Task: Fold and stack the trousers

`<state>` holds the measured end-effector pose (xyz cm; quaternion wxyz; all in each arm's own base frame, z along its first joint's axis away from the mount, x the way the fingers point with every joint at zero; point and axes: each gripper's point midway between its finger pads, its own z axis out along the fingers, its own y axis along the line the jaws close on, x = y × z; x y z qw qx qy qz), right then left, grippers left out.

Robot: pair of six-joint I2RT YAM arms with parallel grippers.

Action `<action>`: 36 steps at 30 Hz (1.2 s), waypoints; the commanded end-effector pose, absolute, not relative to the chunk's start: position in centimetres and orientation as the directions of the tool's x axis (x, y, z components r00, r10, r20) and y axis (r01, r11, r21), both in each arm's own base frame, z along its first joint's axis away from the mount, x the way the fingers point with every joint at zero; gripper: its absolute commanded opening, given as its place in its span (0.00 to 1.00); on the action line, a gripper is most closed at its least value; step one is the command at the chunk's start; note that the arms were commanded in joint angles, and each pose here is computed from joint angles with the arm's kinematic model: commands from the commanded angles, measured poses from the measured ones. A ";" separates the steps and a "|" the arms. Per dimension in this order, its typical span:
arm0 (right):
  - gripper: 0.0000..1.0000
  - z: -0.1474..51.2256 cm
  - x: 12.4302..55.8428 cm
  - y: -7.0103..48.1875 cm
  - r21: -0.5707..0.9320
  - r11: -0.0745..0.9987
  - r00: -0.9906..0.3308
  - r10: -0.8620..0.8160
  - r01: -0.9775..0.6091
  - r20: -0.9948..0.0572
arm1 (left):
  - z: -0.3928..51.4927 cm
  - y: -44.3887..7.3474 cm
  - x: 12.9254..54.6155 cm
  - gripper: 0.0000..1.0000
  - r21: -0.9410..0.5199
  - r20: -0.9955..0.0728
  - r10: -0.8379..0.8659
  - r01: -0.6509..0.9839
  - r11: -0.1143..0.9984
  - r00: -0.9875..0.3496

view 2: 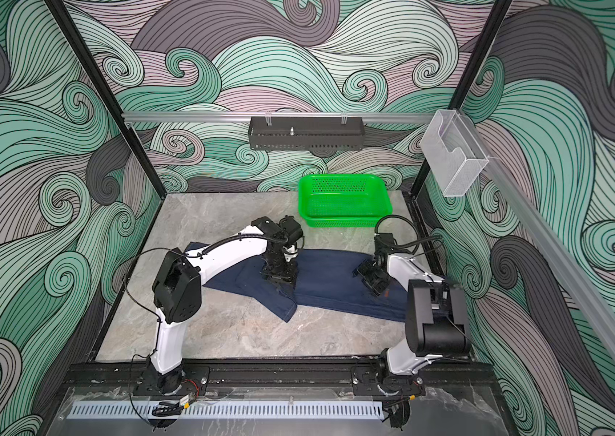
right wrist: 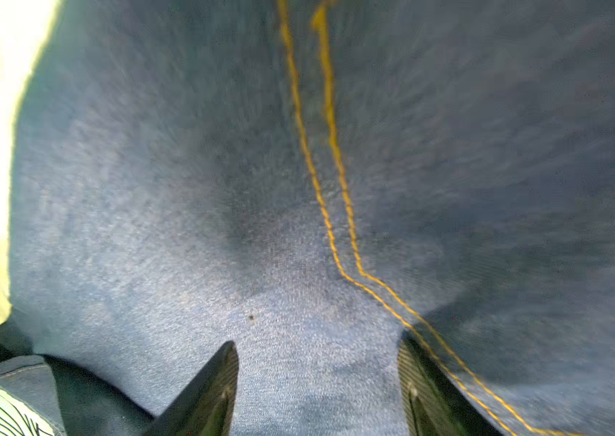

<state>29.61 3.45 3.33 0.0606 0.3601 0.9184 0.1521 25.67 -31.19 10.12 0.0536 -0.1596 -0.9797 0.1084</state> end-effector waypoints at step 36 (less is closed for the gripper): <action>0.68 3.8 28.2 1.2 0.329 0.670 -0.711 0.703 0.665 0.005 | 0.9 -32.4 22.4 0.62 0.027 0.166 0.373 0.383 0.923 -0.913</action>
